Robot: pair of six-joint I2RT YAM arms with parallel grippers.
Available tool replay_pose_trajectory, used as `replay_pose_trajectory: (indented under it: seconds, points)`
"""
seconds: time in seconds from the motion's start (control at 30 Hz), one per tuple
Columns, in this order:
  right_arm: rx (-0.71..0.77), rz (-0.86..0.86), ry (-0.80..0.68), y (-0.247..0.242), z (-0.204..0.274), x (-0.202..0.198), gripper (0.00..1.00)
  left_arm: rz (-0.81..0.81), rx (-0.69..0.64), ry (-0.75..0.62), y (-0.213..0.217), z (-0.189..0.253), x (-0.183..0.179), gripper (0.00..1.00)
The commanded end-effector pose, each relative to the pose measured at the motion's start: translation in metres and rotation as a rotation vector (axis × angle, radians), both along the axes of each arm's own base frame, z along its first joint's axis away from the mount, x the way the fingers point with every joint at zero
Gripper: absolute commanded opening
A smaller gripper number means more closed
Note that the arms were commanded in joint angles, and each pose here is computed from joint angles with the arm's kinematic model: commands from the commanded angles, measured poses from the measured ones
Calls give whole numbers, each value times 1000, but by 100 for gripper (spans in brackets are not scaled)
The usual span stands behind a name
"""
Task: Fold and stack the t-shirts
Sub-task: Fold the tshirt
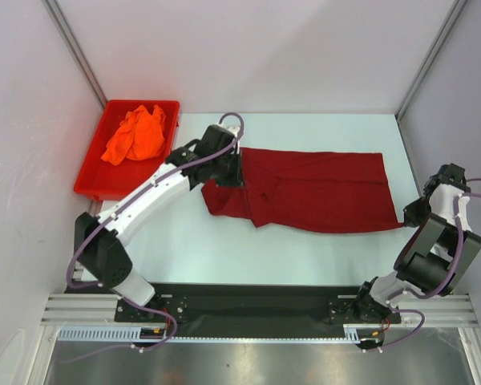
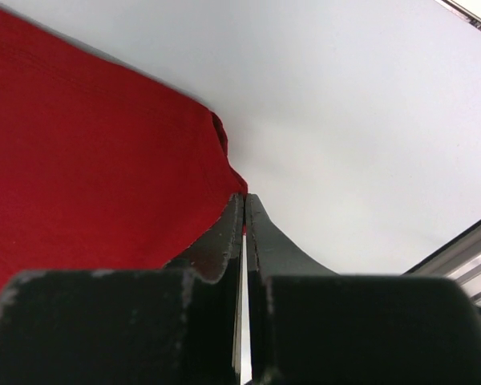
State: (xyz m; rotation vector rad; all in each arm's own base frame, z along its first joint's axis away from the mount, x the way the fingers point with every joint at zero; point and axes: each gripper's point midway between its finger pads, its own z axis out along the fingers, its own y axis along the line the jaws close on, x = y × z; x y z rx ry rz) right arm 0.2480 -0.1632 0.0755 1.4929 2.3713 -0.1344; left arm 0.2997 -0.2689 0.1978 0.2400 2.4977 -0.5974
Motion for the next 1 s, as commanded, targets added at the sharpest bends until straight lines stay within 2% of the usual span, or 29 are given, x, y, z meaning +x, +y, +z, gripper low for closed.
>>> replay_pose_trajectory:
  seconds: [0.0, 0.23, 0.7, 0.97]
  points:
    - [-33, 29, 38, -5, 6, 6, 0, -37, -30, -73, -11, 28, 23, 0]
    - [-40, 61, 34, -8, 11, 28, 0, -26, -30, -93, -23, 38, 55, 0]
    - [-49, 133, 6, -14, 25, 69, 0, 98, -17, -96, 14, 27, 119, 0]
    - [-36, 176, -24, -6, 22, 92, 0, 114, -33, -102, 11, 24, 148, 0]
